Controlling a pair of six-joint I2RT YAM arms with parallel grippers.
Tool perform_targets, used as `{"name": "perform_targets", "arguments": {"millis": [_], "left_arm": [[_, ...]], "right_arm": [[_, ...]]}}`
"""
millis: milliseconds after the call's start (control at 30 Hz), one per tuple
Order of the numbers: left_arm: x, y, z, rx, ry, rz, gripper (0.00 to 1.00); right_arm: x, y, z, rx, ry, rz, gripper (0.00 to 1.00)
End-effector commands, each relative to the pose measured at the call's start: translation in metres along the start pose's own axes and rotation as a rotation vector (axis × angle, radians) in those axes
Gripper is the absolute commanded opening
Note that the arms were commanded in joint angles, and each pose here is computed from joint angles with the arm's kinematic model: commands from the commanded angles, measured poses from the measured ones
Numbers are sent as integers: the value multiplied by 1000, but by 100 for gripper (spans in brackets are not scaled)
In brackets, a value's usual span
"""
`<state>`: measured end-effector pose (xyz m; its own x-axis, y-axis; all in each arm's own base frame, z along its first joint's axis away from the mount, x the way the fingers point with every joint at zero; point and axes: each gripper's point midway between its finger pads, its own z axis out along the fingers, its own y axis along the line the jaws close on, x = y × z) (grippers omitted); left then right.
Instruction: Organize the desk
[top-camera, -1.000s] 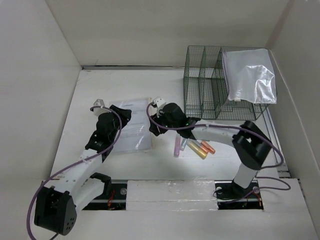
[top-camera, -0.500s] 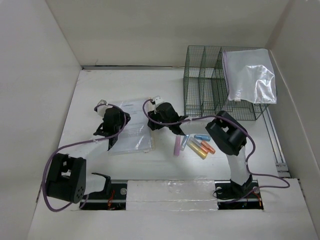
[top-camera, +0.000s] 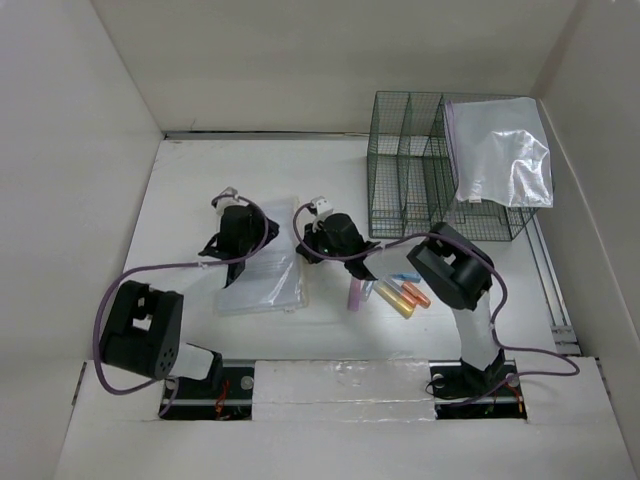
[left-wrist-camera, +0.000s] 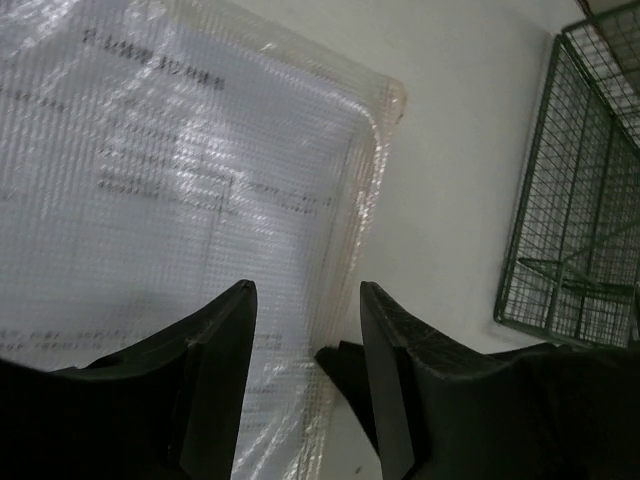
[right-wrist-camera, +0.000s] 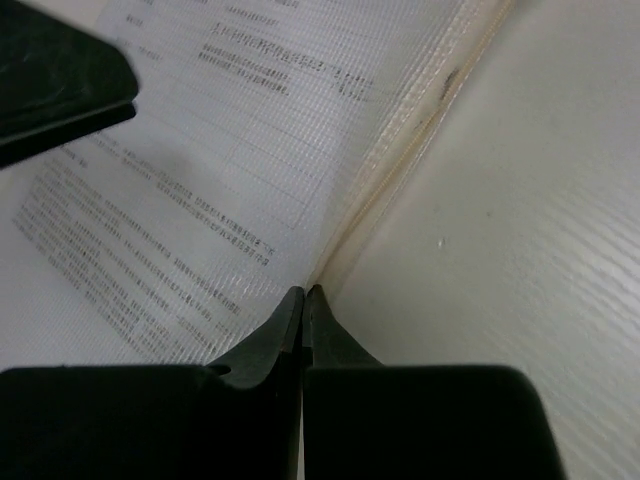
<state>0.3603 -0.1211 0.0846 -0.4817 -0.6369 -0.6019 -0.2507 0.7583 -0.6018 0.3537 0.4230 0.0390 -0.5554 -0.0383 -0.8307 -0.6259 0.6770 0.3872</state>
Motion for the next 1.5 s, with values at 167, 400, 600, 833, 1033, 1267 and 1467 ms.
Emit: {"name": "perform_targets", "arguments": {"millis": [167, 400, 600, 833, 1033, 1267, 1467], "left_arm": [[20, -66, 26, 105, 110, 191, 45], [37, -75, 50, 81, 156, 248, 44], [36, -75, 62, 28, 132, 303, 34], [49, -81, 69, -26, 126, 400, 0], [50, -79, 63, -3, 114, 387, 0], [44, -96, 43, 82, 108, 331, 0], [32, -111, 25, 193, 125, 234, 0]], "right_arm": [[-49, 32, -39, -85, -181, -112, 0], [-44, 41, -48, -131, -201, -133, 0], [-42, 46, -51, -141, -206, -147, 0], [-41, 44, -50, -111, -194, -168, 0], [-29, 40, -52, -92, -164, -174, 4], [-8, 34, -59, -88, -124, -141, 56], [0, 42, -61, -136, -122, -72, 75]]}}
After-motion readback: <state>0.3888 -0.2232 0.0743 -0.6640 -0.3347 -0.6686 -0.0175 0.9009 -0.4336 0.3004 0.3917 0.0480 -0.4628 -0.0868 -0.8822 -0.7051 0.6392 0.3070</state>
